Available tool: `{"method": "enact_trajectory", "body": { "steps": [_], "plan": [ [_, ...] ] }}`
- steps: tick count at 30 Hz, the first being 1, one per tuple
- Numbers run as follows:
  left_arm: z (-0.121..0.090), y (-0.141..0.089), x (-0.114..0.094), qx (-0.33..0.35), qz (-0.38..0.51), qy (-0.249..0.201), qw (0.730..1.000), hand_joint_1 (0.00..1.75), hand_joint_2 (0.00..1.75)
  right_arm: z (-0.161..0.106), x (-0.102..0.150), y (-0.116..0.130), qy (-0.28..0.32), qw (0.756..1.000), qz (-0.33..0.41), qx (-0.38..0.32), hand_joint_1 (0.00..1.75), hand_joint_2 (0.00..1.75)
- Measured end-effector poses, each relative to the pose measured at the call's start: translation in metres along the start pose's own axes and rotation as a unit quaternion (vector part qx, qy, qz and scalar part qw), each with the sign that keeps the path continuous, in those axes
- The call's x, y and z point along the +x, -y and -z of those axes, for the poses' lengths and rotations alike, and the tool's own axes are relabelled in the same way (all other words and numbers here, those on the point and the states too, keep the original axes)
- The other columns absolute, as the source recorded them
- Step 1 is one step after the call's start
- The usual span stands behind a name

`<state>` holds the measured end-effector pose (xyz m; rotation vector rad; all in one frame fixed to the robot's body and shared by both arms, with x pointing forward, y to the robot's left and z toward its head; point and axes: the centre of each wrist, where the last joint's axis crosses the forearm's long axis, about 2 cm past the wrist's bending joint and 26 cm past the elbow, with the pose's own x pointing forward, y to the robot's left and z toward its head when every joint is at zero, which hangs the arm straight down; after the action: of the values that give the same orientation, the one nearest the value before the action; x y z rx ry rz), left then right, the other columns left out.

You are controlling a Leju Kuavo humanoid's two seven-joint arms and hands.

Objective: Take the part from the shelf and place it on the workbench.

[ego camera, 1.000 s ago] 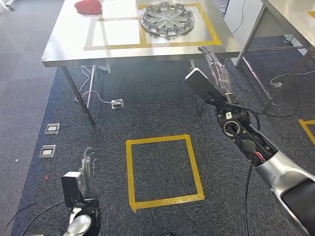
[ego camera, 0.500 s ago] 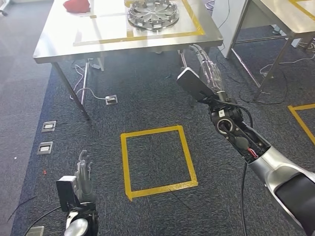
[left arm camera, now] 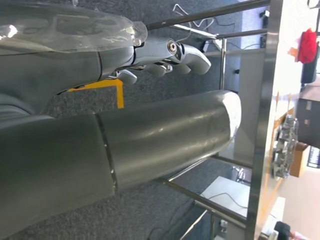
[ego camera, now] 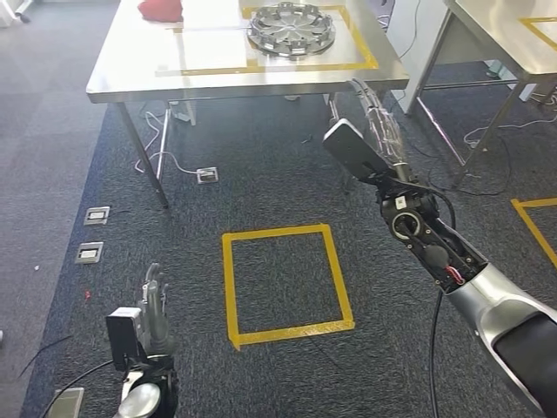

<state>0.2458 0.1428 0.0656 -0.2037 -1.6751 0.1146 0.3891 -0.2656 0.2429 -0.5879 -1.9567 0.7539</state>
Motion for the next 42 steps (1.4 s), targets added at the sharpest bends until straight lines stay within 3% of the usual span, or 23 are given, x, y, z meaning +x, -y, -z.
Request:
{"method": "enact_trajectory", "body": {
  "steps": [42],
  "plan": [
    [-0.0049, -0.0011, -0.0008, 0.013, 0.006, -0.011, 1.000, 0.00, 0.00, -0.0050, 0.0008, -0.0027, 0.000, 1.000, 0.024, 0.005, 0.00, 0.00]
  ]
}}
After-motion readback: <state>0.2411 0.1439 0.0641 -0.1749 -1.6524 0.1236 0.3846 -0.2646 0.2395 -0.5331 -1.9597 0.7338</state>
